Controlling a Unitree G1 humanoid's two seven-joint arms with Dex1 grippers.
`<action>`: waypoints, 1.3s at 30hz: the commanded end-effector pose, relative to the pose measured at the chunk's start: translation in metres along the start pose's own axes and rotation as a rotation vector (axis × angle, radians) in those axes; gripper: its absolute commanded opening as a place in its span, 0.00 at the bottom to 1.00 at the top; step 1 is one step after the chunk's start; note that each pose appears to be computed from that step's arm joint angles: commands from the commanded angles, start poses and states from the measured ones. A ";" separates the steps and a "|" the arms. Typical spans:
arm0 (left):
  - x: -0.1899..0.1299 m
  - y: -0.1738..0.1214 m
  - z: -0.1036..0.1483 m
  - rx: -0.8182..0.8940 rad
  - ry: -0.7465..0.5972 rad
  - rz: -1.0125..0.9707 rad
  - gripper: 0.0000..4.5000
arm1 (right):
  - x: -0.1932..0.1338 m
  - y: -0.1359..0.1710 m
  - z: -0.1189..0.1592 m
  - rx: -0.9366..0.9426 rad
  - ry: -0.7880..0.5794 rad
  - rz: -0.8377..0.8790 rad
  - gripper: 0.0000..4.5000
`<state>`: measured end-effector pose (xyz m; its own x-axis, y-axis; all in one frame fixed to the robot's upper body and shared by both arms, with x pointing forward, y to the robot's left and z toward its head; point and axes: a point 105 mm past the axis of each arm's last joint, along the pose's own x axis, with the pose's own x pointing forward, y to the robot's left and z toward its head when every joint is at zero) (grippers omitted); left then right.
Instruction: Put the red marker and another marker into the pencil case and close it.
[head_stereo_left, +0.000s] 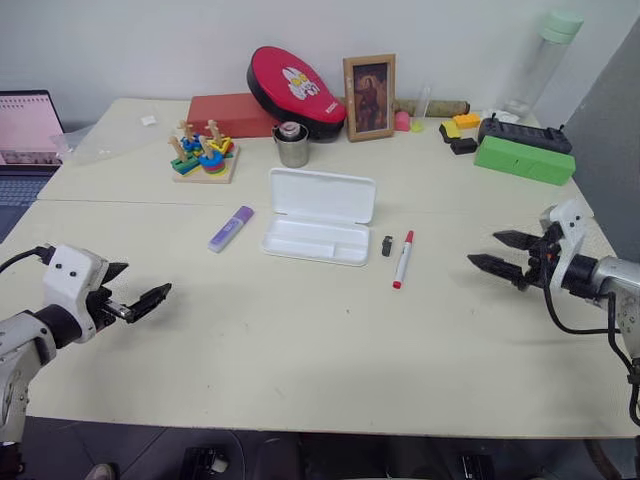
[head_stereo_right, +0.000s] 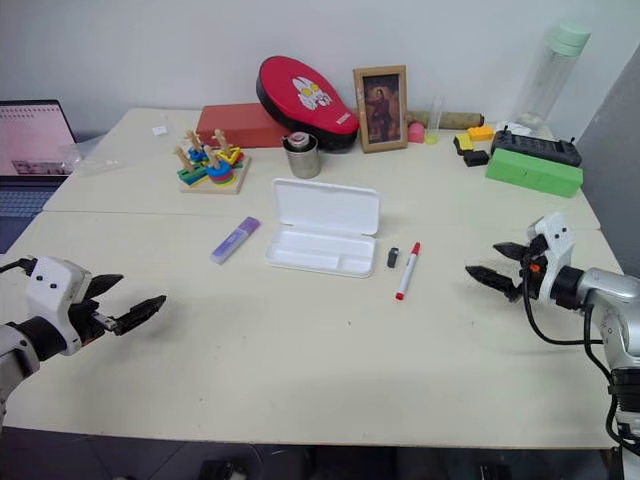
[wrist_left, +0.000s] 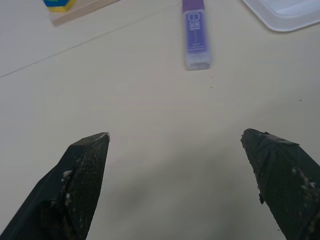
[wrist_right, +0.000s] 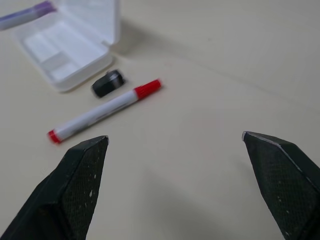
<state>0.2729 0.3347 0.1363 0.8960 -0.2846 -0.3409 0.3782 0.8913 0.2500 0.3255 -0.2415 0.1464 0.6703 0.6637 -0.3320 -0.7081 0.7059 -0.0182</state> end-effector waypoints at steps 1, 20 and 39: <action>-0.005 0.001 0.012 0.026 -0.024 -0.014 1.00 | -0.006 0.000 0.002 -0.036 0.033 0.022 1.00; -0.010 -0.014 -0.001 0.035 0.085 -0.090 1.00 | 0.000 0.000 -0.006 -0.037 0.034 0.023 1.00; 0.012 -0.058 0.026 0.136 -0.024 -0.241 1.00 | 0.044 0.059 0.046 -0.106 -0.089 0.306 1.00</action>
<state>0.2626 0.3031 0.1284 0.8071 -0.3913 -0.4421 0.5310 0.8085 0.2537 0.3268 -0.1910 0.1553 0.5210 0.8020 -0.2921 -0.8369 0.5473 0.0100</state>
